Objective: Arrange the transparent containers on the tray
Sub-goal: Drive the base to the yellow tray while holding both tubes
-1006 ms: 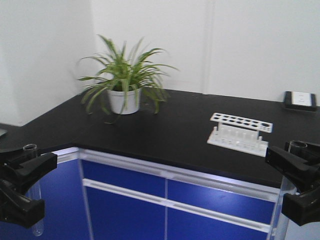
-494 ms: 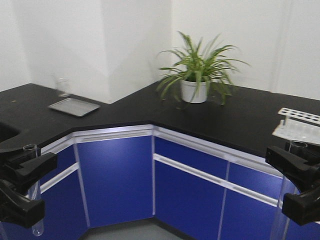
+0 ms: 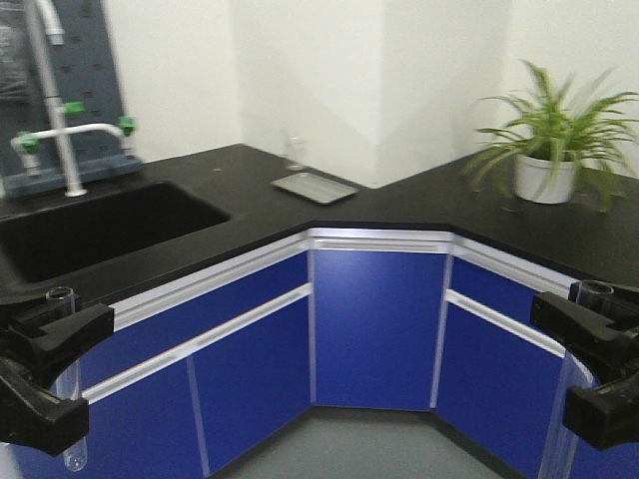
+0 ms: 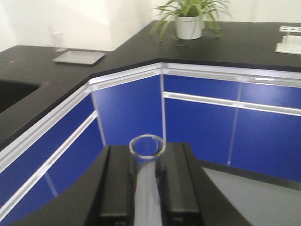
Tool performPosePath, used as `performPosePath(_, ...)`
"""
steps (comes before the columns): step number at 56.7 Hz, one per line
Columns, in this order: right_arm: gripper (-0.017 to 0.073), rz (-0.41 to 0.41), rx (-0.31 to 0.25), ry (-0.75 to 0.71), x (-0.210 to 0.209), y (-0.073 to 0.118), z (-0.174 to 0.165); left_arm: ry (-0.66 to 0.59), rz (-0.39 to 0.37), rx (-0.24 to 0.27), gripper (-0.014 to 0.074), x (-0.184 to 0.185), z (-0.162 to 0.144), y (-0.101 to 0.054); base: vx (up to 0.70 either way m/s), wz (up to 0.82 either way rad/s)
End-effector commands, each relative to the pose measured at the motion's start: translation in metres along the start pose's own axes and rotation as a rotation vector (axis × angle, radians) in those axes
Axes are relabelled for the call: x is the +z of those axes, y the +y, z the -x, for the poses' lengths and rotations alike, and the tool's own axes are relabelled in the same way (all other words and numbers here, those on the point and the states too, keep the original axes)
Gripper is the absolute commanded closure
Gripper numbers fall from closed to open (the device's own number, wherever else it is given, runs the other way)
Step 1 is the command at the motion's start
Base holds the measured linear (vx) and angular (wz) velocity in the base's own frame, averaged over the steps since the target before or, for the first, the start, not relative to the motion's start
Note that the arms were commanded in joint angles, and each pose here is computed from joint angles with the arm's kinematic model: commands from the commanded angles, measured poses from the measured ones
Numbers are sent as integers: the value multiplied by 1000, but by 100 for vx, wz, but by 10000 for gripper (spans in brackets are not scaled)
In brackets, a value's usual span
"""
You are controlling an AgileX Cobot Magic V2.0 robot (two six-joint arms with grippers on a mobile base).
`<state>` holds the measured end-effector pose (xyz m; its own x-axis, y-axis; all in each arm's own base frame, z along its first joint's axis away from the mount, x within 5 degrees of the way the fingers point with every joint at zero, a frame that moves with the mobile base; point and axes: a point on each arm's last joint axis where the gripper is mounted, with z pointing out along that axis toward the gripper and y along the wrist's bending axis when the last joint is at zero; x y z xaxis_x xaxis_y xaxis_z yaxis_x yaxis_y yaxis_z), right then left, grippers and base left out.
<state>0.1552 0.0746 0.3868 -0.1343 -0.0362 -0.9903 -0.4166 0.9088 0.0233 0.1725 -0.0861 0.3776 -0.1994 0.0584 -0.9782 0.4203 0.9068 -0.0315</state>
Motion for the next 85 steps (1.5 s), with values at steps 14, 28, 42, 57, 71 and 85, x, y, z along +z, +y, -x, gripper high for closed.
performPosePath(14, 572, 10, -9, -119, -5, 1, 18, -114, -23, -6, 597, -6, 17, -3, -21, 56)
performPosePath(28, 572, 10, -9, -119, -5, 1, 18, -113, -23, -6, 597, -6, 17, -3, -13, 49)
performPosePath(42, 572, 10, -9, -119, -5, 1, 18, -113, -23, -6, 597, -6, 17, -3, -5, 45)
performPosePath(57, 572, 10, -9, -119, -5, 1, 18, -113, -23, -6, 597, -6, 17, -3, 5, 49)
performPosePath(71, 572, 10, -9, -119, -5, 1, 18, -113, -23, -6, 597, -6, 17, -3, 13, 42)
performPosePath(85, 572, 10, -9, -119, -5, 1, 18, -113, -23, -6, 597, -6, 17, -3, 17, 21)
